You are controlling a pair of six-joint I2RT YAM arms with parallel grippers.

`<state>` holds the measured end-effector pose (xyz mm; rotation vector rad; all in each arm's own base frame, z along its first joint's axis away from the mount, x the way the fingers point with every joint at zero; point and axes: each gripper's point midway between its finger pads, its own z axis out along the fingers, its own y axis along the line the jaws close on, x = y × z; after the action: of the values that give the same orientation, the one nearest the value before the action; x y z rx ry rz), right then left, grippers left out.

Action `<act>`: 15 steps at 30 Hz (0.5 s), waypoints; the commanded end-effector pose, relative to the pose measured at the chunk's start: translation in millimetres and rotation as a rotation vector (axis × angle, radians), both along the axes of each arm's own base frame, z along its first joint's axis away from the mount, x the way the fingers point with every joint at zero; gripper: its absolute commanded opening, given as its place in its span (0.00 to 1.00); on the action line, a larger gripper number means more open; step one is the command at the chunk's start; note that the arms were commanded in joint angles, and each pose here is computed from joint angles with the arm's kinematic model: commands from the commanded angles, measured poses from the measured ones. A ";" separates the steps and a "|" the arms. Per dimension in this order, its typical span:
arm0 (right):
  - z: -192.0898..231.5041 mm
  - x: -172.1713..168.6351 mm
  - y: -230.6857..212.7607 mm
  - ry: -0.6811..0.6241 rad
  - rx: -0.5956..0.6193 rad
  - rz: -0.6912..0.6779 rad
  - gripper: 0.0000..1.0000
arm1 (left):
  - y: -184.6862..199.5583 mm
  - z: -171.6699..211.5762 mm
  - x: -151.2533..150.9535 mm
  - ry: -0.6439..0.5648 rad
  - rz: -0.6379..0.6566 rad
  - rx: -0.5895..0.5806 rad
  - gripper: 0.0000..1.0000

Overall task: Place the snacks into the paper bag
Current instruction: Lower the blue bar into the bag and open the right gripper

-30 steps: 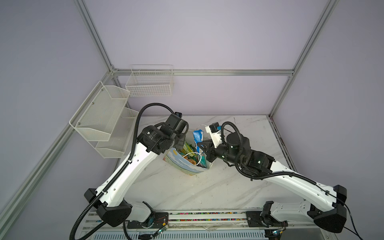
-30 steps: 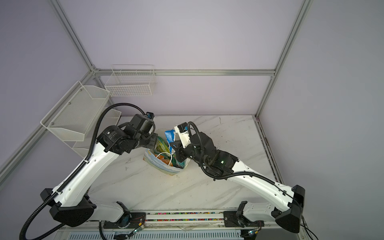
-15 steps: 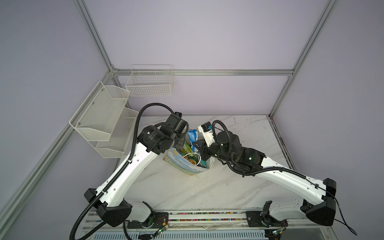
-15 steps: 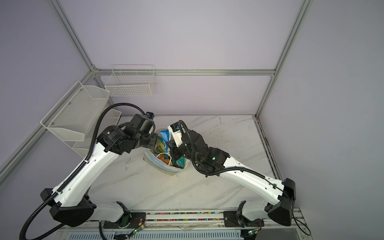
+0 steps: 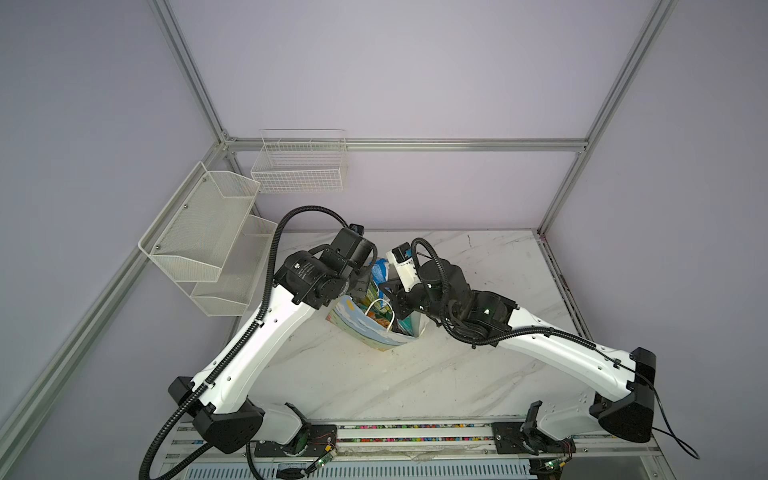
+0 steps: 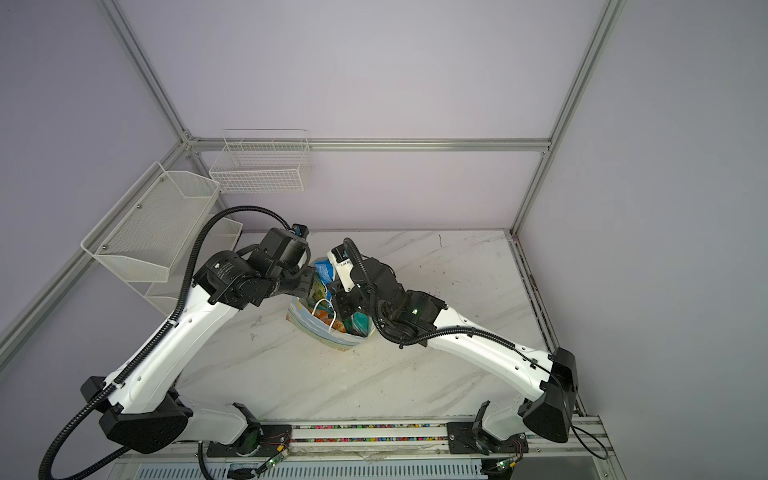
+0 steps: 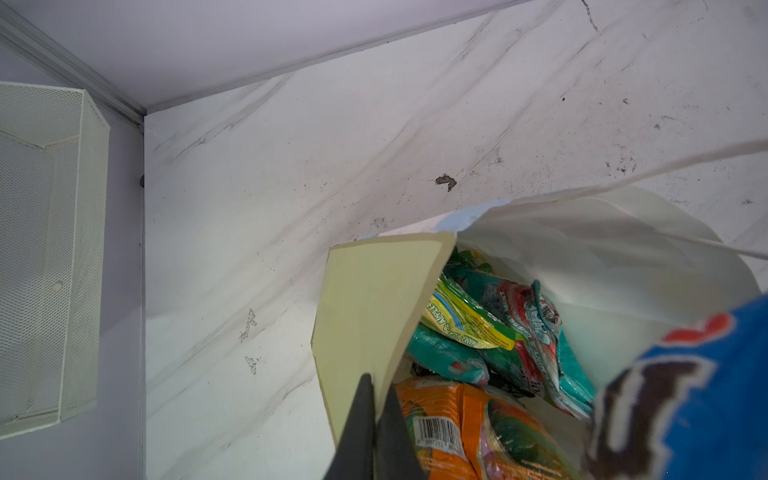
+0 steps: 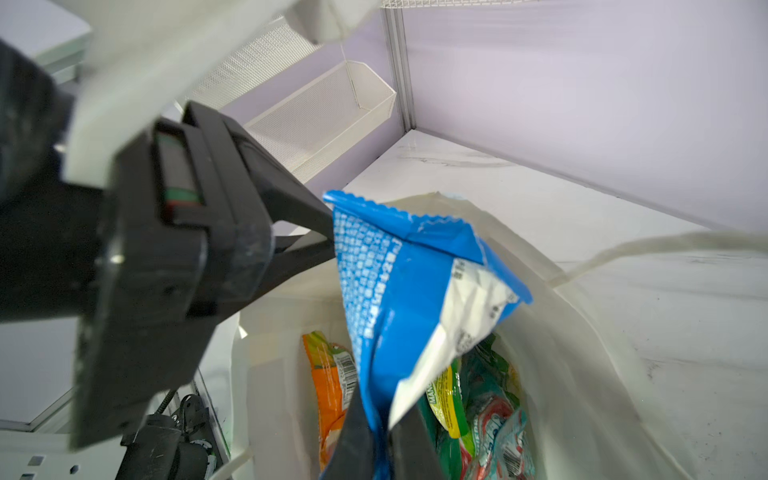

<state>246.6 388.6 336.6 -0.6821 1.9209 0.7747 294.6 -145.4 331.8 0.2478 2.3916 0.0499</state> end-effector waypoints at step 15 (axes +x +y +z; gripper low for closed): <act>-5.0 8.8 7.9 -0.004 -0.074 -0.042 0.02 | 1.5 29.9 1.7 -0.089 0.009 -0.055 0.00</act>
<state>254.8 396.0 326.3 -0.6815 1.9679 0.7084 294.5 -145.3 331.7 0.2483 2.3920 0.0509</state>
